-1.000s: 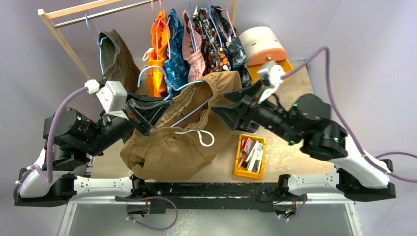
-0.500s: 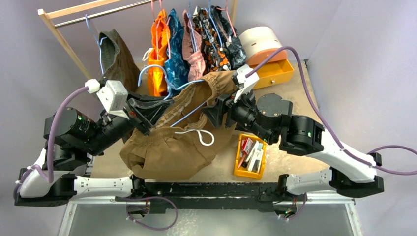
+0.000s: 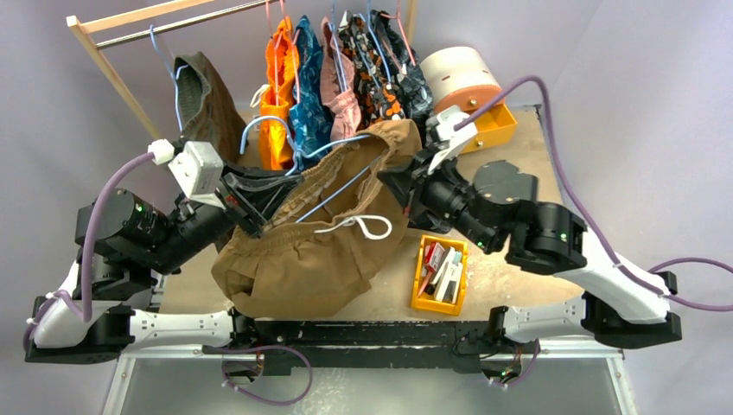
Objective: Place the shorts on the hanger
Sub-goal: Hang the shorts on the hanger.
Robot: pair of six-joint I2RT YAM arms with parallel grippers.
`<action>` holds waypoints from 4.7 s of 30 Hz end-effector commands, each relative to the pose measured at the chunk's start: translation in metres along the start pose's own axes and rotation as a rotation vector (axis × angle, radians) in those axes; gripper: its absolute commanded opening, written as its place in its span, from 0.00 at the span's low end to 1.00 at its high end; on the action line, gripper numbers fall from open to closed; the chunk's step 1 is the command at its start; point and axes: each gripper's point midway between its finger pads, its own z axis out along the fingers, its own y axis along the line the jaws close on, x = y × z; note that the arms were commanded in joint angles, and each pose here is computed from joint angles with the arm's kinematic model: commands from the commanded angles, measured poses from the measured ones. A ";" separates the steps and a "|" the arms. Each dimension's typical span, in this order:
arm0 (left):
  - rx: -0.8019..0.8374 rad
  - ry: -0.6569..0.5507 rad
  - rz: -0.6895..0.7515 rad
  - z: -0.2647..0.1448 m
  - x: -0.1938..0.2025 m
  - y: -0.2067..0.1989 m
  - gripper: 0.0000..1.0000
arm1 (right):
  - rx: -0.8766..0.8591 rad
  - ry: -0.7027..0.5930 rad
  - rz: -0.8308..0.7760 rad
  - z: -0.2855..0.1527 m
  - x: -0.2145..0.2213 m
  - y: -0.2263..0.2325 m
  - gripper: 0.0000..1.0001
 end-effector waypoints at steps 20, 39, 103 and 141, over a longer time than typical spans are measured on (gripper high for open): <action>0.114 -0.039 -0.019 0.014 -0.014 -0.026 0.00 | -0.314 -0.074 -0.062 -0.026 -0.074 0.059 0.00; 0.120 -0.100 -0.053 -0.001 -0.034 -0.022 0.00 | -0.211 -0.216 -0.040 -0.071 -0.092 0.009 0.65; 0.343 0.225 -0.019 -0.013 0.056 -0.063 0.58 | -0.853 -0.155 -0.230 -0.093 -0.042 0.113 0.00; 0.333 0.124 0.000 0.000 0.029 -0.063 0.11 | -0.851 -0.120 -0.160 -0.084 -0.039 0.120 0.00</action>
